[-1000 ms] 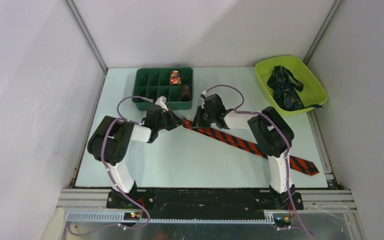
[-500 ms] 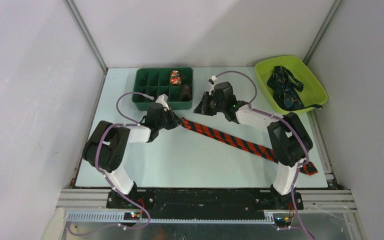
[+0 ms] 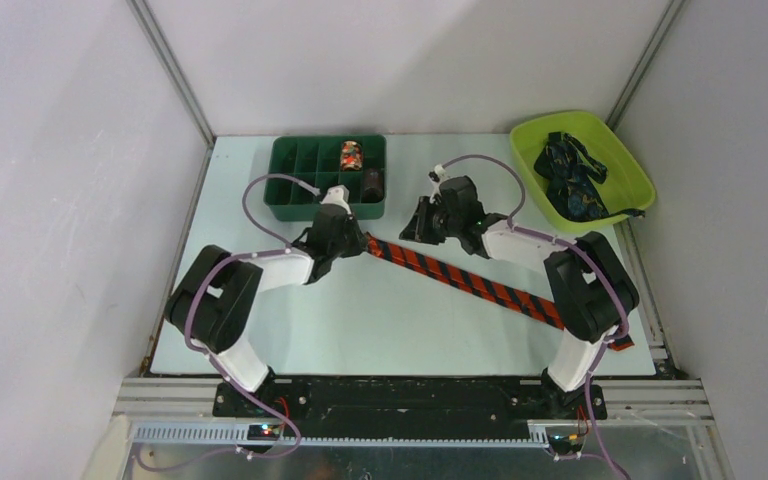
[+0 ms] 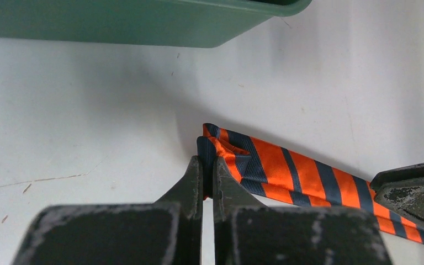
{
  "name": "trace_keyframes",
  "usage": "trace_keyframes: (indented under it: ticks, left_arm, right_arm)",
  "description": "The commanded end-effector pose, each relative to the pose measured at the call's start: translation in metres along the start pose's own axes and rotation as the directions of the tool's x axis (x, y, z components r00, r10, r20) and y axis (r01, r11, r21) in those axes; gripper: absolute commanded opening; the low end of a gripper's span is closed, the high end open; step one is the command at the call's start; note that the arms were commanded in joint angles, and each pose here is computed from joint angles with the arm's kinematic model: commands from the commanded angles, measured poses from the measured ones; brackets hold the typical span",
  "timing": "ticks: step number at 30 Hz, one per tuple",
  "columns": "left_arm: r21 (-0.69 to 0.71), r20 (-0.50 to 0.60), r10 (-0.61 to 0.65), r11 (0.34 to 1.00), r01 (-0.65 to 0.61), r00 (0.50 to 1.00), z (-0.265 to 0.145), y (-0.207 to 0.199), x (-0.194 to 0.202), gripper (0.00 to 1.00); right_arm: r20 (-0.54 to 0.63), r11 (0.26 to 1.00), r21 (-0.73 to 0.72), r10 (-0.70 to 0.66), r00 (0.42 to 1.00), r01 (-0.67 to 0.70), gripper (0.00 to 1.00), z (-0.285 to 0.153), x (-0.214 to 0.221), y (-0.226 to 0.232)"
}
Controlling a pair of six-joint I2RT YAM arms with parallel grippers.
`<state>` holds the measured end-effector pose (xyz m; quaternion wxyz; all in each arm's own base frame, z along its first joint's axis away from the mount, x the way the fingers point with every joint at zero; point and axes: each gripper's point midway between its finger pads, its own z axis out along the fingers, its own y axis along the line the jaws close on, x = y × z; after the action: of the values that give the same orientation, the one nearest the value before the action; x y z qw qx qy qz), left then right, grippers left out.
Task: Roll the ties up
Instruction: Roll the tie at the center of the board.
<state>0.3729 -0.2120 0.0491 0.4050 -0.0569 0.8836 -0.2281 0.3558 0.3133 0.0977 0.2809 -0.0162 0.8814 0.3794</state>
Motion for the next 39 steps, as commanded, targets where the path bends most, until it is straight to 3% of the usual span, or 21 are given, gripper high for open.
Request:
trace_keyframes:
  ticks: [1,18,27,39]
  left_arm:
    - [-0.098,0.138,0.103,0.991,-0.090,0.985,-0.011,-0.010,-0.037,0.00]
    - [-0.276,0.150,0.338,0.917,-0.289,0.929,-0.013,-0.034,-0.034,0.00]
    - [-0.387,0.105,0.472,0.830,-0.401,0.875,-0.008,-0.037,-0.028,0.00]
    - [-0.465,0.055,0.595,0.726,-0.506,0.802,-0.002,-0.045,-0.018,0.00]
  right_arm:
    - [0.062,1.000,-0.017,-0.005,0.998,0.006,0.17,-0.013,-0.017,0.004]
    - [0.171,0.997,0.062,0.027,0.985,-0.038,0.16,-0.074,-0.030,-0.037]
    - [0.230,0.994,0.091,0.040,0.972,-0.062,0.17,-0.108,-0.037,-0.054]
    - [0.234,0.994,0.087,0.047,0.971,-0.069,0.17,-0.113,-0.037,-0.056]
